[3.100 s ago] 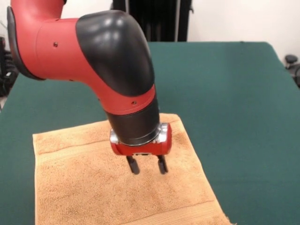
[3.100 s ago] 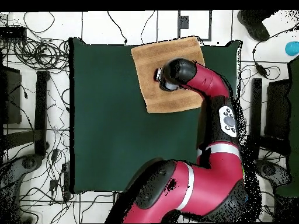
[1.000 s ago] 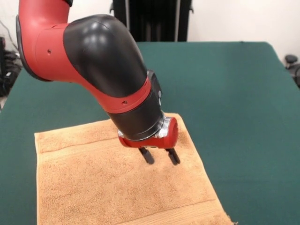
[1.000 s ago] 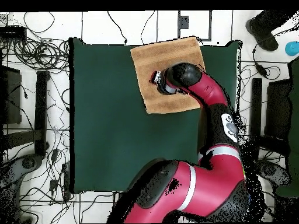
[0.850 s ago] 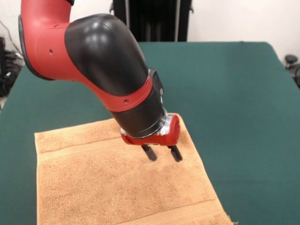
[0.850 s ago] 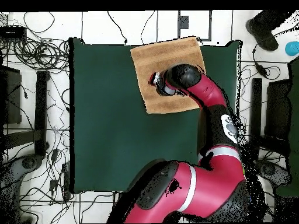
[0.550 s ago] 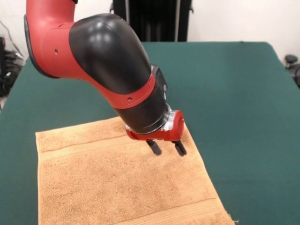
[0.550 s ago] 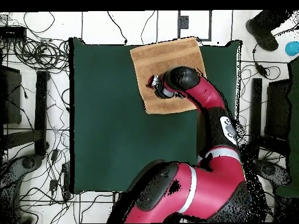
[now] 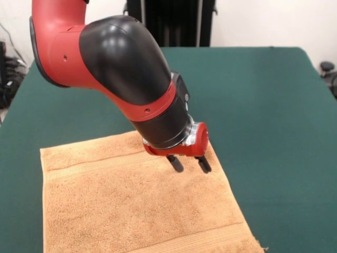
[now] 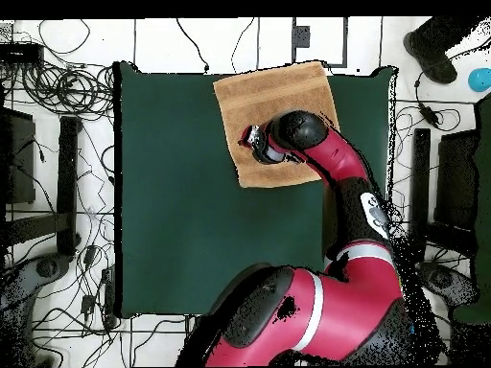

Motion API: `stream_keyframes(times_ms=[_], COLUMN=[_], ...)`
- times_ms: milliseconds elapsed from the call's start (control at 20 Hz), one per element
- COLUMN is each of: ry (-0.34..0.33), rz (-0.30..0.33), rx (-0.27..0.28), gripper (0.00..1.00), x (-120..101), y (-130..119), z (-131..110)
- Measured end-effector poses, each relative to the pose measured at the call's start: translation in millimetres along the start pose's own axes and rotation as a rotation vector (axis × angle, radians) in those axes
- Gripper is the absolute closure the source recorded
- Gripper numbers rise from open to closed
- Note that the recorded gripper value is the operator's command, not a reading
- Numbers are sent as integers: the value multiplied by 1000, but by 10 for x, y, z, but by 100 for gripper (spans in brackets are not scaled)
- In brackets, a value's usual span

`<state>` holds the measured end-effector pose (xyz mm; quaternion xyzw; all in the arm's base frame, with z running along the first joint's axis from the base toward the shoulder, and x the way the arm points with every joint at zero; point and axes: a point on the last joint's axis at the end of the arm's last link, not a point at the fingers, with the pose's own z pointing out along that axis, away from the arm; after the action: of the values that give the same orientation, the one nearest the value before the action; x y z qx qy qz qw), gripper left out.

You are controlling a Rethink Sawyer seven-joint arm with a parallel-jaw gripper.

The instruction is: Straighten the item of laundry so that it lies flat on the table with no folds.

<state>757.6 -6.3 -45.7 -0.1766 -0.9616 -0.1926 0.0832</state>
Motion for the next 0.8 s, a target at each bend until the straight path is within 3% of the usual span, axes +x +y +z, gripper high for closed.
stream_keyframes(times_ms=[800], ry=[1], rz=[9], rx=[-9], gripper=[0], x=[-5], y=[2], z=[4])
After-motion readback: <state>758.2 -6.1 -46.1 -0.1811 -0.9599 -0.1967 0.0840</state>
